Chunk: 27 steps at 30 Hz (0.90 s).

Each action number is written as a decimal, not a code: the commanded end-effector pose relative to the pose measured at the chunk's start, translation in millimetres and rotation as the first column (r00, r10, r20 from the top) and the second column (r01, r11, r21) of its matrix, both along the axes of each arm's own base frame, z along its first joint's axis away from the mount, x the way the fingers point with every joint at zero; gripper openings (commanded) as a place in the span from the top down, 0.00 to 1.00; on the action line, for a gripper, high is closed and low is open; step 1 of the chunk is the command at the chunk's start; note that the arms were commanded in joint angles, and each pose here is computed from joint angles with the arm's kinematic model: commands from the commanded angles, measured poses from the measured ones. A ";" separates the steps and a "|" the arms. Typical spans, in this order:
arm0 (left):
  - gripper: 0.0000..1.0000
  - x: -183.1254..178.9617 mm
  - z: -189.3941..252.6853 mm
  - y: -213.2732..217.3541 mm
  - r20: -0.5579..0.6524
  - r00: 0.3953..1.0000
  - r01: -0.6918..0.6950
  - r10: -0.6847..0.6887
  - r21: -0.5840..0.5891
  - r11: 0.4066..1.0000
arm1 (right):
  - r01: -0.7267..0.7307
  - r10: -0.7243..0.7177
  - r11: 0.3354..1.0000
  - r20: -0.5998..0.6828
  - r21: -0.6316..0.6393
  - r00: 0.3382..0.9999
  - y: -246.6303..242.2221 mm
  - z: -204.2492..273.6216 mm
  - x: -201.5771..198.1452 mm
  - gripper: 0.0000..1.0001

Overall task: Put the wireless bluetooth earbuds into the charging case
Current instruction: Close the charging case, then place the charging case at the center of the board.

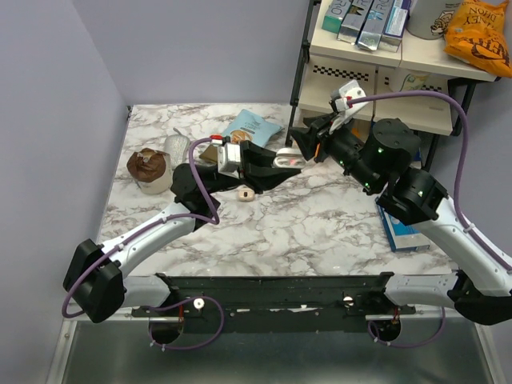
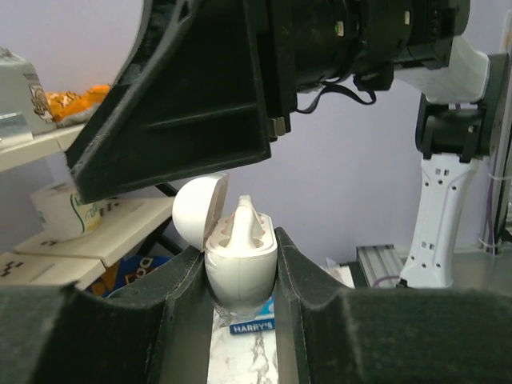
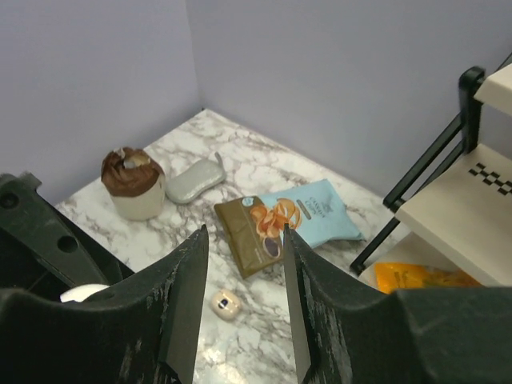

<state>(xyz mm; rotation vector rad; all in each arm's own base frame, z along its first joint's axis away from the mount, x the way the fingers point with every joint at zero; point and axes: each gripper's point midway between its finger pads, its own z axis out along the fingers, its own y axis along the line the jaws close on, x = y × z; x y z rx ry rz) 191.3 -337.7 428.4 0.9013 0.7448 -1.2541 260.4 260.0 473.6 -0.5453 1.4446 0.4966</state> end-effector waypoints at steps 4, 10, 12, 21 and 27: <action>1.00 -4.6 9.8 6.7 0.060 0.998 -0.027 0.028 -0.015 1.000 | -0.099 0.094 0.993 -0.081 -0.057 0.992 12.0 -23.8 -14.4 0.50; 1.00 2.5 11.0 7.0 0.049 0.997 -0.063 0.064 -0.022 0.998 | -0.126 0.122 0.991 -0.083 -0.049 0.989 11.6 -26.8 -21.6 0.50; 1.00 5.6 11.5 7.4 0.048 0.996 -0.077 0.078 -0.027 0.997 | -0.127 0.122 0.991 -0.087 -0.050 0.989 10.6 -28.4 -22.1 0.50; 1.00 38.0 -20.4 4.9 -0.137 0.976 -0.159 0.167 0.068 0.985 | 0.171 -0.165 0.977 -0.057 0.129 0.985 -49.4 -10.7 -8.2 0.49; 1.00 88.5 -127.9 -3.9 -0.569 0.751 -0.154 0.334 0.342 0.927 | 0.309 -0.295 0.943 -0.127 0.120 0.947 -84.4 -63.8 -6.3 0.48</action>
